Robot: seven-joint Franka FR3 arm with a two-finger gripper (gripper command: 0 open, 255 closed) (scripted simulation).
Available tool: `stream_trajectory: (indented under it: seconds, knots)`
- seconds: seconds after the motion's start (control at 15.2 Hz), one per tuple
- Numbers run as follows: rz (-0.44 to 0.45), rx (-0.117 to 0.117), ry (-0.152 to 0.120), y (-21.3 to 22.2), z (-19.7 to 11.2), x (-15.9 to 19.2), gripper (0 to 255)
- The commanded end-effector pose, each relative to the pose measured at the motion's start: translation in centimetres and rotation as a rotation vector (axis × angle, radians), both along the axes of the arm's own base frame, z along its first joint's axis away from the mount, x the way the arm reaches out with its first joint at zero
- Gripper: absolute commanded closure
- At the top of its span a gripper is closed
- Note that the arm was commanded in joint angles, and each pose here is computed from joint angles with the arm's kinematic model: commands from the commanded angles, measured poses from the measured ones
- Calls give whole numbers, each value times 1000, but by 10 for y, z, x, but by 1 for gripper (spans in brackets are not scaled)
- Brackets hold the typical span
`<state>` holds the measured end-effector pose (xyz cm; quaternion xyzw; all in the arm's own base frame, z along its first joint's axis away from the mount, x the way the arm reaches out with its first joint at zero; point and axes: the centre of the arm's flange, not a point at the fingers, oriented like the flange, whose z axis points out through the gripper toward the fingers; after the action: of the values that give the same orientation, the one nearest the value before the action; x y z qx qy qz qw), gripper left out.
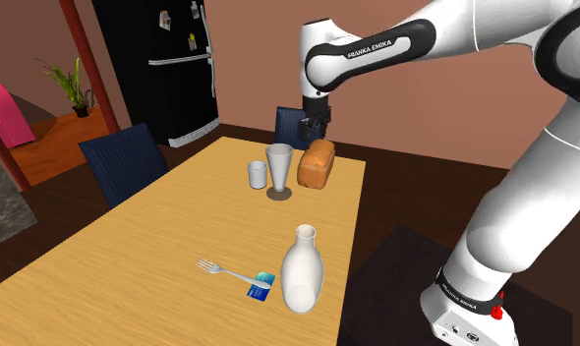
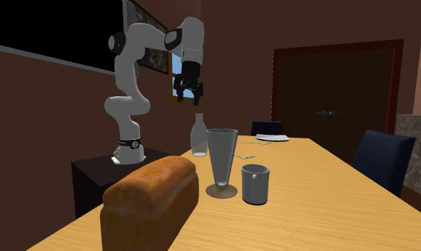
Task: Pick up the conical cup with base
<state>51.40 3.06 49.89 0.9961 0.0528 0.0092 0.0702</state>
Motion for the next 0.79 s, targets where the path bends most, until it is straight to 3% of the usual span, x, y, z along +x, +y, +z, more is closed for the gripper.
stream_trajectory:
  seconds: [0.0,0.73]
  knots:
    - [6,-4,-5,7,-14,25,0]
    - [40,-29,-25,40,-77,148,0]
